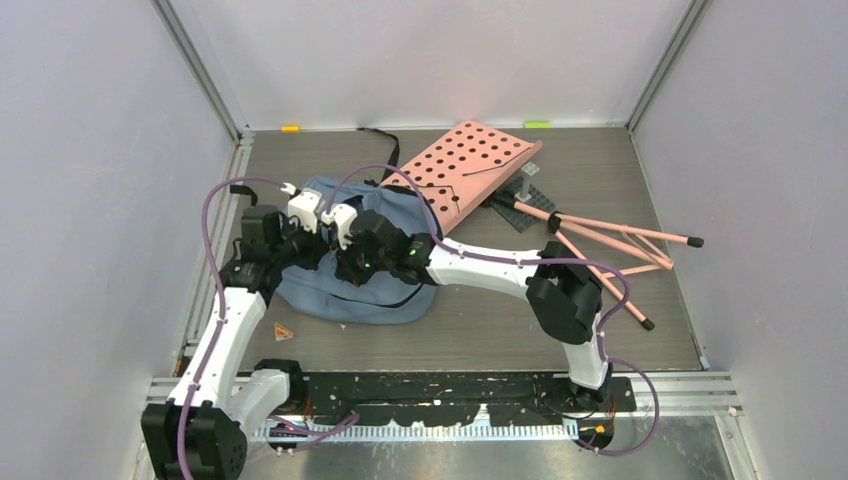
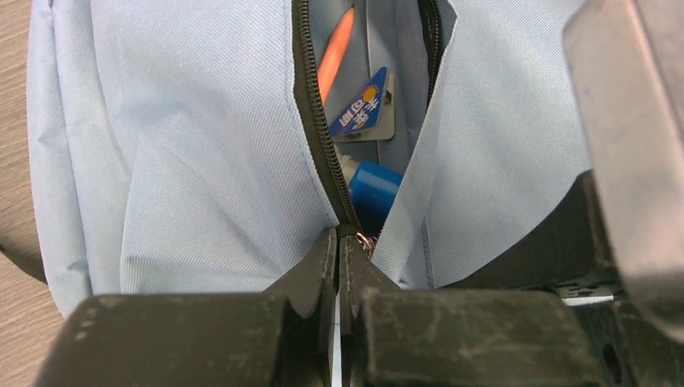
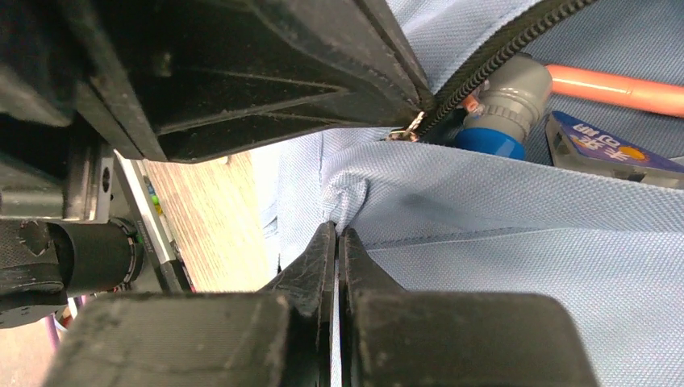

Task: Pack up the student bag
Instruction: Zip the student bag at the center of the board.

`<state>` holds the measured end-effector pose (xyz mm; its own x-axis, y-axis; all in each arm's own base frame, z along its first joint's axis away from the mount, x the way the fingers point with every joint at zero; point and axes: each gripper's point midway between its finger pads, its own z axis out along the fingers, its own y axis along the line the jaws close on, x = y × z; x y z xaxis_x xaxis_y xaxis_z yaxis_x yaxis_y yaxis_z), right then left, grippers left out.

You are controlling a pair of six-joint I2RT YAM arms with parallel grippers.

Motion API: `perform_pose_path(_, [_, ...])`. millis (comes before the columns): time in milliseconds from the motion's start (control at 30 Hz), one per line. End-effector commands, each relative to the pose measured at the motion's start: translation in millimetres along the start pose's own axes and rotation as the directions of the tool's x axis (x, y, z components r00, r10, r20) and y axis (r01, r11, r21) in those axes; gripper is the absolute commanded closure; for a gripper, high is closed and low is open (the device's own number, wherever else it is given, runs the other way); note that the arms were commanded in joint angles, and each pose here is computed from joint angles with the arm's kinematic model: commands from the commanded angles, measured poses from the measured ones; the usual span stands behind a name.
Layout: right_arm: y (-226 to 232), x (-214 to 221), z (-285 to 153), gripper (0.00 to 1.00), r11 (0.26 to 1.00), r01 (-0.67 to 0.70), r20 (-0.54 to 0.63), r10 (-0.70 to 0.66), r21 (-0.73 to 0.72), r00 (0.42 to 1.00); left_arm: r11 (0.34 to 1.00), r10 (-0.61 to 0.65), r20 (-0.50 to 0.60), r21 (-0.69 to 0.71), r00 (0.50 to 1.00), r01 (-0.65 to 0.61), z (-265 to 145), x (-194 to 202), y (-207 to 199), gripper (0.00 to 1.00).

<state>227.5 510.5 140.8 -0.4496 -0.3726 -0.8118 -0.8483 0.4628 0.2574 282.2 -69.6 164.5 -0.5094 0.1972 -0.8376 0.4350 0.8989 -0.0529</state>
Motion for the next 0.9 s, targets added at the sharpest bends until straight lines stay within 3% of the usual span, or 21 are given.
perform_pose_path(0, [42.7, 15.3, -24.9, 0.99, 0.987, 0.017, -0.084, -0.031, -0.160, 0.996, 0.993, 0.109, 0.253, -0.071, 0.961, -0.094, -9.2, -87.6, 15.4, 1.00])
perform_pose_path(867, [39.3, 35.4, -39.4, 0.99, 0.984, 0.053, -0.141, -0.077, -0.169, 0.987, 0.976, 0.206, 0.362, -0.148, 0.909, -0.163, -5.8, -154.2, 35.4, 1.00])
